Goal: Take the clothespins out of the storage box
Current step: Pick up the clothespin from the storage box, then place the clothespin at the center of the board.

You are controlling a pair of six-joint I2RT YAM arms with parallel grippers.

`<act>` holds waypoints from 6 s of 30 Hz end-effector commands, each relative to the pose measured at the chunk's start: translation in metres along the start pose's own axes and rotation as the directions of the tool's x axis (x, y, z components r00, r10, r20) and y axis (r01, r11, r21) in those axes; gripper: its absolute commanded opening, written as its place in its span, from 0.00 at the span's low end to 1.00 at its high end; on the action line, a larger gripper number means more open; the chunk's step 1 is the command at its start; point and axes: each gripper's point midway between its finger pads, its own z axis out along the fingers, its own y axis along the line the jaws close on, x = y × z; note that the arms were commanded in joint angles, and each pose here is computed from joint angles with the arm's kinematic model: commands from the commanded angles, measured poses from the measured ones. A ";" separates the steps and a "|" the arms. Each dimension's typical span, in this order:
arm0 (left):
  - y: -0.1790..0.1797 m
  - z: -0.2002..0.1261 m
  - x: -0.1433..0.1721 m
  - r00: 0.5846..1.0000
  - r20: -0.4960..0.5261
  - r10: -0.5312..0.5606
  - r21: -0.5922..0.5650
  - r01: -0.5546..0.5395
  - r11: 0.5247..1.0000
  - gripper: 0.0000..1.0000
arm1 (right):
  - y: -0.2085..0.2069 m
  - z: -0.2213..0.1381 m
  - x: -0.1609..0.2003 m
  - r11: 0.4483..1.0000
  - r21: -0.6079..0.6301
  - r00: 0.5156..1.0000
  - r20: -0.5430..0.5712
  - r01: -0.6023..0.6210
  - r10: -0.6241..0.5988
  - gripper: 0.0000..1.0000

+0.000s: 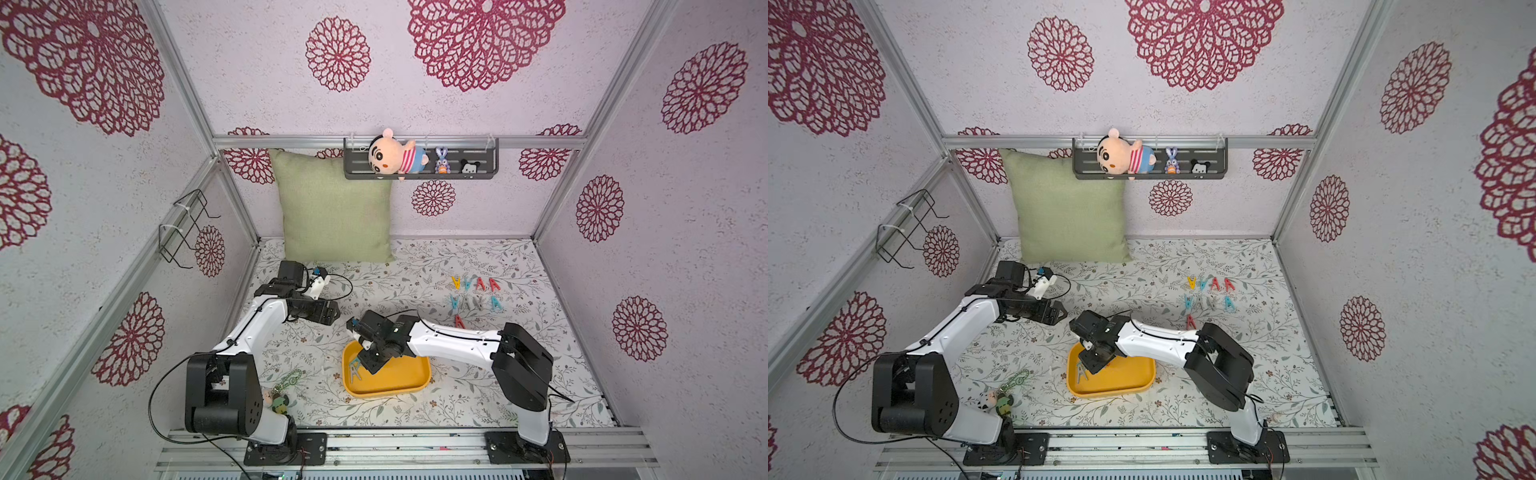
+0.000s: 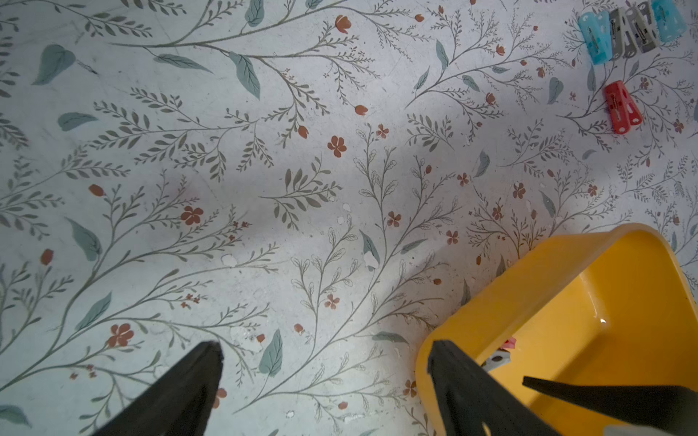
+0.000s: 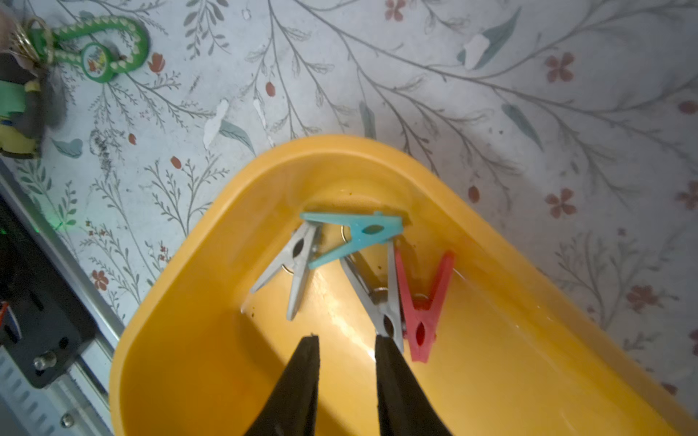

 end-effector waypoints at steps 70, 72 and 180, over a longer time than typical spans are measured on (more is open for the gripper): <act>0.006 -0.006 -0.003 0.999 0.028 -0.033 0.018 0.032 0.999 0.94 | -0.003 0.010 -0.003 0.971 0.056 0.972 -0.042 0.231 -0.229 0.02; 0.006 -0.005 -0.003 0.999 0.027 -0.035 0.020 0.034 0.999 0.94 | -0.001 0.000 -0.007 0.973 0.057 0.975 -0.018 0.223 -0.222 0.00; 0.004 -0.009 -0.004 0.999 0.038 -0.029 0.023 0.029 0.999 0.94 | -0.340 -0.058 0.135 0.672 0.378 0.738 0.050 -0.637 0.672 0.00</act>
